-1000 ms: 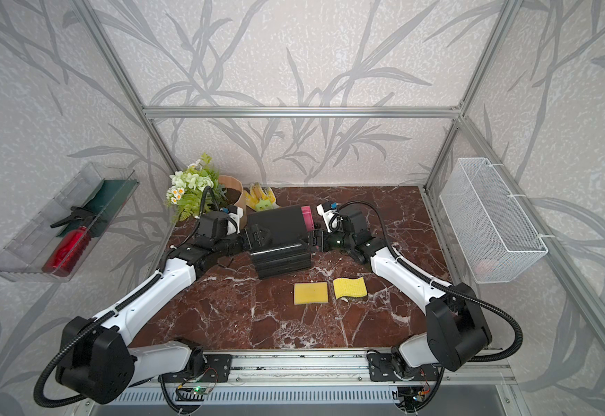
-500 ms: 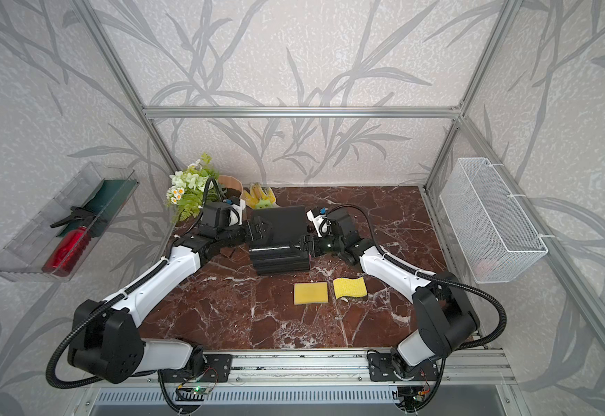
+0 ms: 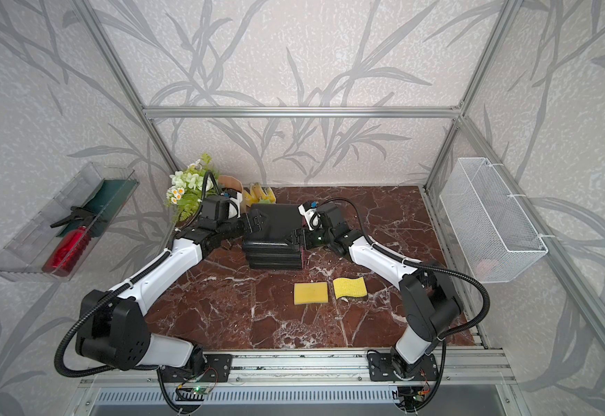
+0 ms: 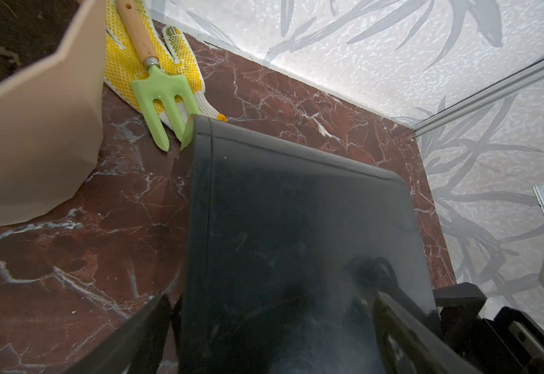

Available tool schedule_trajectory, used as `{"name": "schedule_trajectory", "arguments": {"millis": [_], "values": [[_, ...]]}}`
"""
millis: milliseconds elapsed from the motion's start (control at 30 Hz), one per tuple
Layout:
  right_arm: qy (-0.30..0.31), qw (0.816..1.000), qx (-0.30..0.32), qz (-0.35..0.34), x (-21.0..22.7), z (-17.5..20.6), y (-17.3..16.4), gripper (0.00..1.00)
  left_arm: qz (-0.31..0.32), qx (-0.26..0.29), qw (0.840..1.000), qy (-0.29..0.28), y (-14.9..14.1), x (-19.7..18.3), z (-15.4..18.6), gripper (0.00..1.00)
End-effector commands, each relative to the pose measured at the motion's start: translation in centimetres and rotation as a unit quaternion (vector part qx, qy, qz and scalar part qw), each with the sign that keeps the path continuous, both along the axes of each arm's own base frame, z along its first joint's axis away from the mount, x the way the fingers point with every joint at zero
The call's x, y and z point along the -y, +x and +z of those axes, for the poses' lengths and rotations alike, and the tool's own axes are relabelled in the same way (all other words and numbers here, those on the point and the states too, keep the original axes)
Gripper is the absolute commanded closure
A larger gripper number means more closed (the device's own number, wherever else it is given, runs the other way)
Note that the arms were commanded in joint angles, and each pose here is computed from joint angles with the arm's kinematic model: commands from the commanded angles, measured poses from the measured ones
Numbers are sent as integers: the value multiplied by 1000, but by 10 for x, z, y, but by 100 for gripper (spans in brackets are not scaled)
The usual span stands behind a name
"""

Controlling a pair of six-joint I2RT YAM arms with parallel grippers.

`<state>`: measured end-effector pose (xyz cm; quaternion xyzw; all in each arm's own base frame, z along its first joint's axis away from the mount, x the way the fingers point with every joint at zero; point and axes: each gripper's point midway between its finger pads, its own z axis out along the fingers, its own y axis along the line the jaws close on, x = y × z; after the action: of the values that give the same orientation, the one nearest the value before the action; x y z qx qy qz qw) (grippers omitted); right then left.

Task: Take the sponge out of the drawer
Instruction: Close the drawer of the storage box.

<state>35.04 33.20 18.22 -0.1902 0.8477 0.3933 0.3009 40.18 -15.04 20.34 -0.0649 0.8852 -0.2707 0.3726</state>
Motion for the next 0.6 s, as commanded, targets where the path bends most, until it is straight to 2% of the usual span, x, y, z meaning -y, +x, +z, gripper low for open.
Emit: {"name": "schedule_trajectory", "arguments": {"millis": [0, 200, 333, 567], "values": [[32, 997, 38, 55, -26, 25, -8, 8, -48, 22, 998, -38, -10, 25, 24, 4], [14, 998, 41, 43, -20, 18, -2, 8, -25, 16, 999, -37, -15, 17, 28, 4], [11, 998, 47, 39, -17, 17, 0, 8, -9, 31, 998, -49, -23, 11, 35, 5], [9, 998, 62, 29, -5, 25, -4, 8, 12, 54, 998, -4, -37, -8, 63, 4]]}}
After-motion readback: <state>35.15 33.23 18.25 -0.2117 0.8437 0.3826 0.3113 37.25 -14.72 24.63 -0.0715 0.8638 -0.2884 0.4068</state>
